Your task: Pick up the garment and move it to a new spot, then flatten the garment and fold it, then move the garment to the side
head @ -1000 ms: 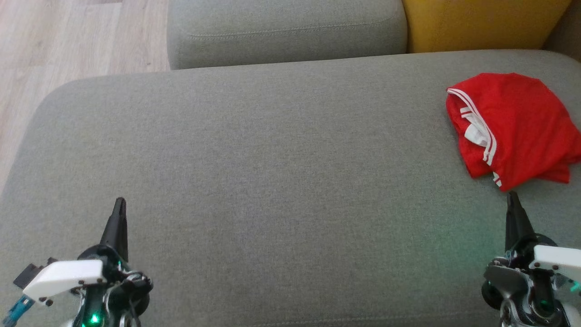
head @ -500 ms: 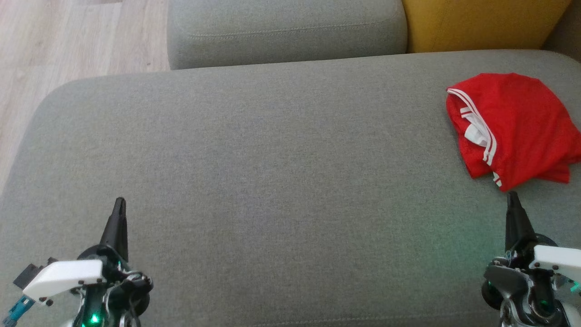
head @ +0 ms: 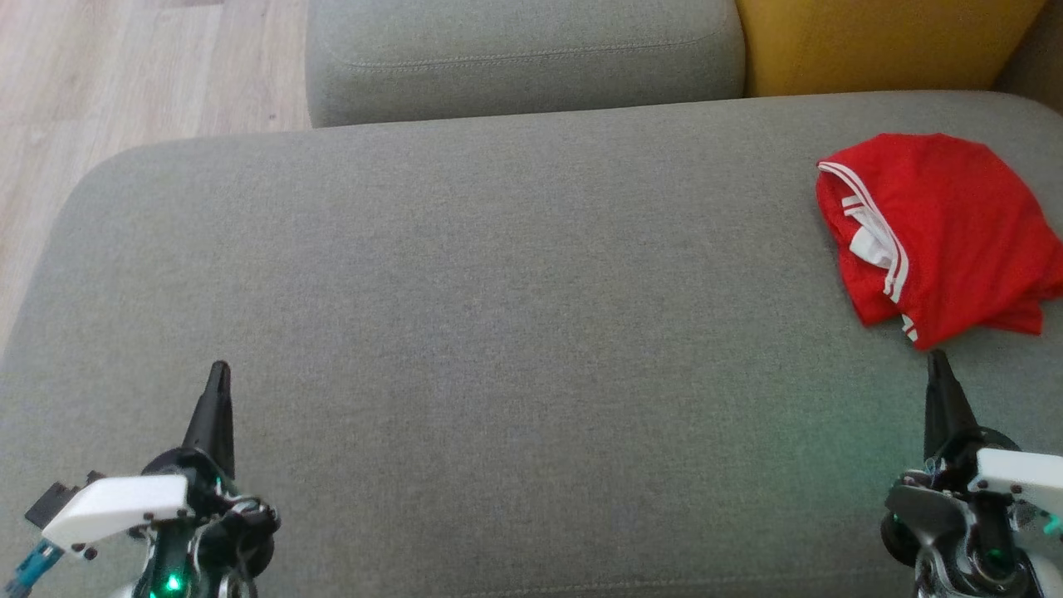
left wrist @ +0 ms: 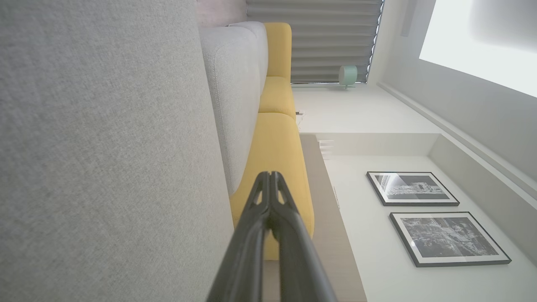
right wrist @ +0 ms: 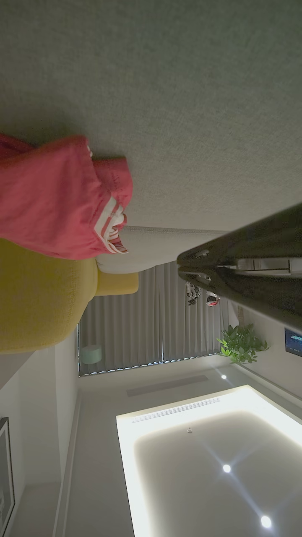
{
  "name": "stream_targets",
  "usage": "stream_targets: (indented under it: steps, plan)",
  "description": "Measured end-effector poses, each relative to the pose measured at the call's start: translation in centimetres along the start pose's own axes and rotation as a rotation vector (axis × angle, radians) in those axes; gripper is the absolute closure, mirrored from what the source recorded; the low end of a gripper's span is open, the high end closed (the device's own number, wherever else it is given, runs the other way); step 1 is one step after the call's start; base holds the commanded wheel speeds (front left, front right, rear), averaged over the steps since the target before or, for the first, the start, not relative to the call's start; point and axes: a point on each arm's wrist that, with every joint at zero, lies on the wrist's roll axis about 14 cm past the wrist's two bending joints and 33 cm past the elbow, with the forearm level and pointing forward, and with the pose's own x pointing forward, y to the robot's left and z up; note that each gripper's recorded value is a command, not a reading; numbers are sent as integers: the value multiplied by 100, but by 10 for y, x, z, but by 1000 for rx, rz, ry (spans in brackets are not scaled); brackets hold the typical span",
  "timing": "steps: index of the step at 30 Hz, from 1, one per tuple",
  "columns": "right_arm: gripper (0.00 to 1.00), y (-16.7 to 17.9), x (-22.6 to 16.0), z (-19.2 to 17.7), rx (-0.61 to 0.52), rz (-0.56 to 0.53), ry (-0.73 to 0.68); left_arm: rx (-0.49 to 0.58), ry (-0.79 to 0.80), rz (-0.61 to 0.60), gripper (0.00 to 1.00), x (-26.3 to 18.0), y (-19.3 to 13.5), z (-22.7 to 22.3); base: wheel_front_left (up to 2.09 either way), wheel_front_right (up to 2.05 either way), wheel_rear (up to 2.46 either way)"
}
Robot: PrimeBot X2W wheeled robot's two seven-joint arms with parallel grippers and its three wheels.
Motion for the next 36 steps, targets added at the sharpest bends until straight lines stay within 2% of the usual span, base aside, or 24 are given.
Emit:
stream_targets:
  steps: [36]
  plan:
    - [100, 0, 0, 0, 0, 0, 0, 0, 0, 0, 100, 0, 0, 0, 0, 0, 0]
